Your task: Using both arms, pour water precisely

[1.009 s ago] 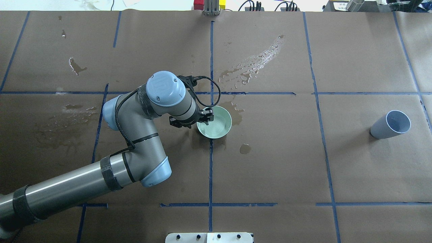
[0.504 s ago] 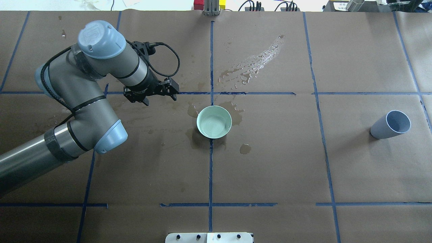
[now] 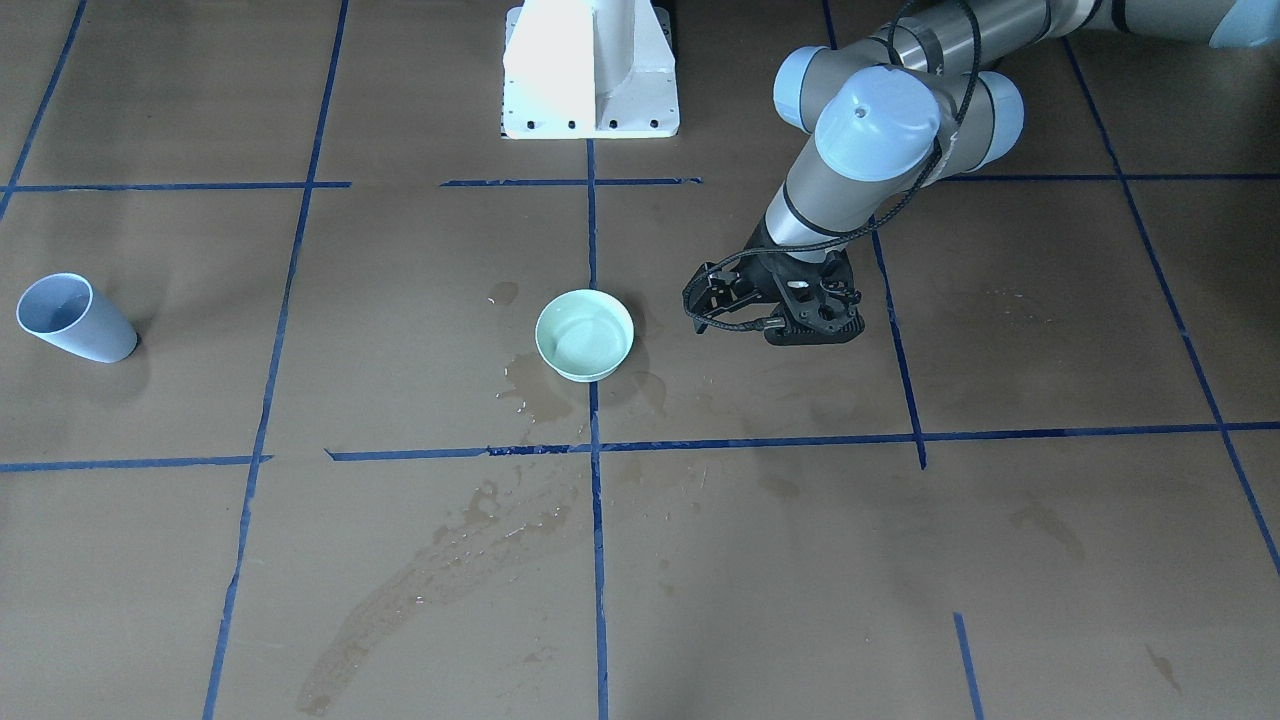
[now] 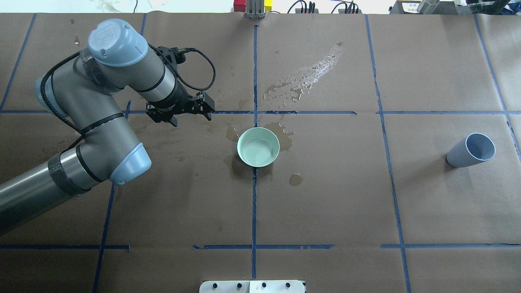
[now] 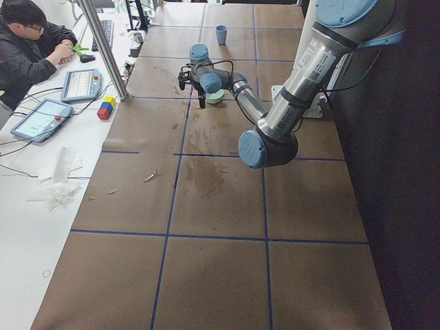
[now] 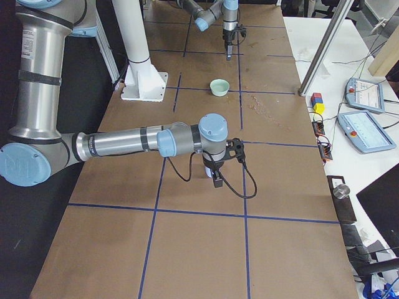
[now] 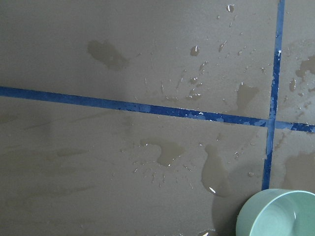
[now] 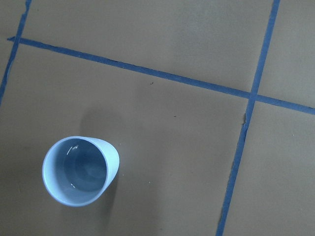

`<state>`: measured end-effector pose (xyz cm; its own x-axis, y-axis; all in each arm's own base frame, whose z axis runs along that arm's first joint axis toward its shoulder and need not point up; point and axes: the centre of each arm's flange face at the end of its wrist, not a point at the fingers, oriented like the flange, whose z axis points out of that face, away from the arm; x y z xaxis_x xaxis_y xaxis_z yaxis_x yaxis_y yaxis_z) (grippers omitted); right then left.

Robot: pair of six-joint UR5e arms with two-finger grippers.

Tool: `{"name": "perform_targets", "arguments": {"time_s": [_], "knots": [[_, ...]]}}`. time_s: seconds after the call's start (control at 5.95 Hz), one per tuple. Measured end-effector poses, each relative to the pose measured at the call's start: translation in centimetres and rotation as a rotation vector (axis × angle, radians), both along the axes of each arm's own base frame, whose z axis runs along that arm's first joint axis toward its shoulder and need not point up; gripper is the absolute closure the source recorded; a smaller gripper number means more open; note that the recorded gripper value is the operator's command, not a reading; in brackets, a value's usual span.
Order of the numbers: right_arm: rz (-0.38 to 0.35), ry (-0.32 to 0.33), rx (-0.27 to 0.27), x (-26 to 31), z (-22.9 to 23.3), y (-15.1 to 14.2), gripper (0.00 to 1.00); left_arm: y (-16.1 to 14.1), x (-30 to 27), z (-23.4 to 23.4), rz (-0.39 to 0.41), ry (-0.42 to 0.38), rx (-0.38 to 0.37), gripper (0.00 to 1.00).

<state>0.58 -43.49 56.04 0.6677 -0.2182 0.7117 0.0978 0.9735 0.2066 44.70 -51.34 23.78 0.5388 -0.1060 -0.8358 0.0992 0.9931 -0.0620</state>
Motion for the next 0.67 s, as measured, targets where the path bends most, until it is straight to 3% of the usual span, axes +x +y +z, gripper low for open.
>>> {"name": "perform_targets", "arguments": {"time_s": [0.34,0.67], "knots": [[0.112,-0.023,-0.057,-4.6,-2.9,-0.3,0.00,0.1,0.0,0.3,-0.001,-0.005,0.000,0.00],[0.192,-0.016,-0.027,-9.6,-4.3,1.1,0.00,0.1,0.0,0.3,-0.001,-0.005,0.000,0.00]]}}
